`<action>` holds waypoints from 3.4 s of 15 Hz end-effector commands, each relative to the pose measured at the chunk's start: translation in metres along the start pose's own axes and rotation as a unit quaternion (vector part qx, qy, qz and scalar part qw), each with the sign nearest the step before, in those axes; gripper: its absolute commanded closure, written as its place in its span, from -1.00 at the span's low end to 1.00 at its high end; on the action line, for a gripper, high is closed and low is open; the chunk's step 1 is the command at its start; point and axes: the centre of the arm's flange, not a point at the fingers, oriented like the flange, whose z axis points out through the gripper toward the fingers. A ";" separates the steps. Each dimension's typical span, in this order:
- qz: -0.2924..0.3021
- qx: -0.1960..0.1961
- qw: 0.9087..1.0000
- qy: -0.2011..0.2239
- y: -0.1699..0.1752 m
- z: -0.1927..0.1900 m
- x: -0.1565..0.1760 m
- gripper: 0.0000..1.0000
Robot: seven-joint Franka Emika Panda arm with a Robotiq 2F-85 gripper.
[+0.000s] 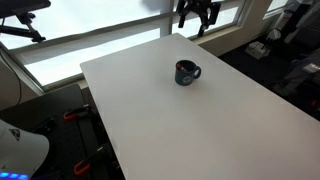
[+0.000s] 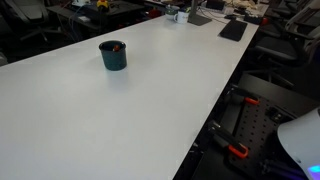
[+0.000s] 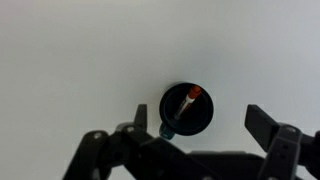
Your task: Take the marker out of the mug.
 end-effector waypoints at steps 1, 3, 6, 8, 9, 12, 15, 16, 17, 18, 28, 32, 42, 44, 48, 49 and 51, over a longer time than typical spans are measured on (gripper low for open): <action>0.037 0.034 0.998 -0.032 -0.006 -0.006 0.055 -1.00; 0.045 0.047 0.996 -0.060 -0.006 0.006 0.069 -1.00; 0.057 0.053 0.993 -0.089 -0.003 0.025 0.084 -0.93; 0.063 0.049 0.992 -0.098 -0.001 0.036 0.093 -1.00; 0.064 0.048 0.992 -0.101 0.000 0.041 0.097 -0.99; 0.073 0.039 0.991 -0.106 0.001 0.055 0.108 -0.97; 0.079 0.029 0.991 -0.108 0.000 0.070 0.117 -0.64; 0.079 0.027 0.990 -0.110 -0.001 0.074 0.119 -0.69; 0.079 0.025 0.990 -0.112 -0.002 0.078 0.120 -0.69; 0.080 0.022 0.990 -0.113 -0.003 0.082 0.123 -0.63; 0.058 -0.013 0.989 -0.133 -0.024 0.116 0.135 -0.43; 0.055 -0.014 0.988 -0.144 -0.023 0.126 0.134 -0.33; 0.068 -0.006 0.985 -0.160 -0.001 0.149 0.136 -0.24; 0.064 -0.017 0.984 -0.164 -0.008 0.156 0.137 -0.24; 0.058 -0.023 0.984 -0.169 -0.016 0.162 0.137 -0.21; 0.056 -0.025 0.984 -0.170 -0.018 0.163 0.136 -0.05; 0.055 -0.025 0.983 -0.171 -0.020 0.164 0.136 0.07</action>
